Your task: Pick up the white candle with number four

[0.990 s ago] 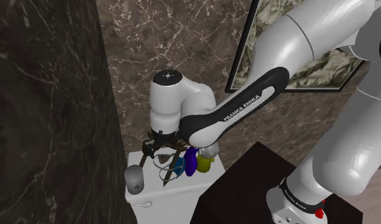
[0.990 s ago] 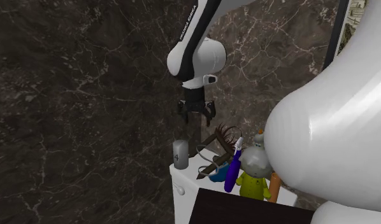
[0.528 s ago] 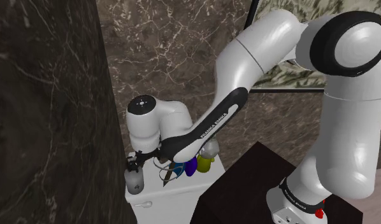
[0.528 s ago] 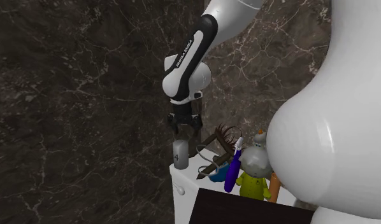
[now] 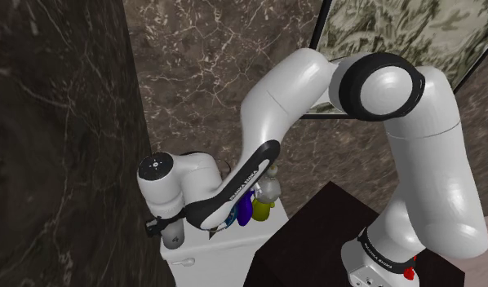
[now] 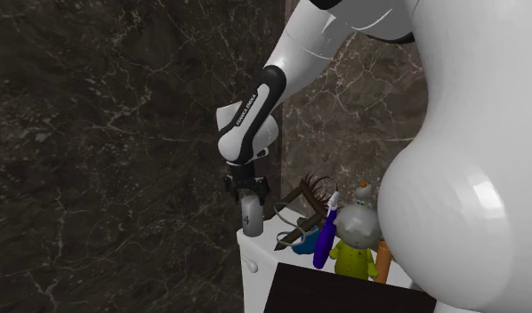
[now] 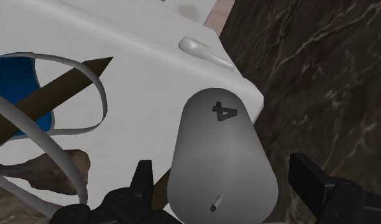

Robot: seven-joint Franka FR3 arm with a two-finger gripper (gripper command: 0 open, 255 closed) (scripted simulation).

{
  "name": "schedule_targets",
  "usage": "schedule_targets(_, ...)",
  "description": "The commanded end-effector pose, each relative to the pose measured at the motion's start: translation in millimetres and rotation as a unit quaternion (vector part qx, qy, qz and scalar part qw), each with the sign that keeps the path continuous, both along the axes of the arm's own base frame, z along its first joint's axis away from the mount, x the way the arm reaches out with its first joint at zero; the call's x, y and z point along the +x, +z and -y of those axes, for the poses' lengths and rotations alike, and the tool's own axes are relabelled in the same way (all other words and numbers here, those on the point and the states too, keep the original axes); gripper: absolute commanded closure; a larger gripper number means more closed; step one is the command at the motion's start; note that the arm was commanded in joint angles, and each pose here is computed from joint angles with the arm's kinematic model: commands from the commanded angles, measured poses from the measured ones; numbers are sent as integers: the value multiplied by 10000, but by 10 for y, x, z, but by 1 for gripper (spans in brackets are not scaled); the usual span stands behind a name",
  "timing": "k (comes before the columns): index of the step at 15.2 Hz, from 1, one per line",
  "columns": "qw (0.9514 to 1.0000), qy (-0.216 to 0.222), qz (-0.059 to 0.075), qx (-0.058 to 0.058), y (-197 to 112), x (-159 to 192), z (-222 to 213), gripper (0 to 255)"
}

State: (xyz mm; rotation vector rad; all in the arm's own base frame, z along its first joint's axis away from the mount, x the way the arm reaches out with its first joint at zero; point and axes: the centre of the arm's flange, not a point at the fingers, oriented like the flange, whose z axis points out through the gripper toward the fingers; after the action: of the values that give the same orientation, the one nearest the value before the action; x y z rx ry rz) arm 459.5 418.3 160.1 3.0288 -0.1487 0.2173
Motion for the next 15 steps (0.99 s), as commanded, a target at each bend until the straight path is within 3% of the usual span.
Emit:
schedule_targets(1,10000,0,3,-2,-110,3,-4,0)
schedule_targets(6,10000,1,3,-2,-299,3,-3,0)
schedule_targets(7,10000,1,3,-3,-293,3,0,255)
schedule_targets(15,10000,1,4,-3,-293,6,-5,255)
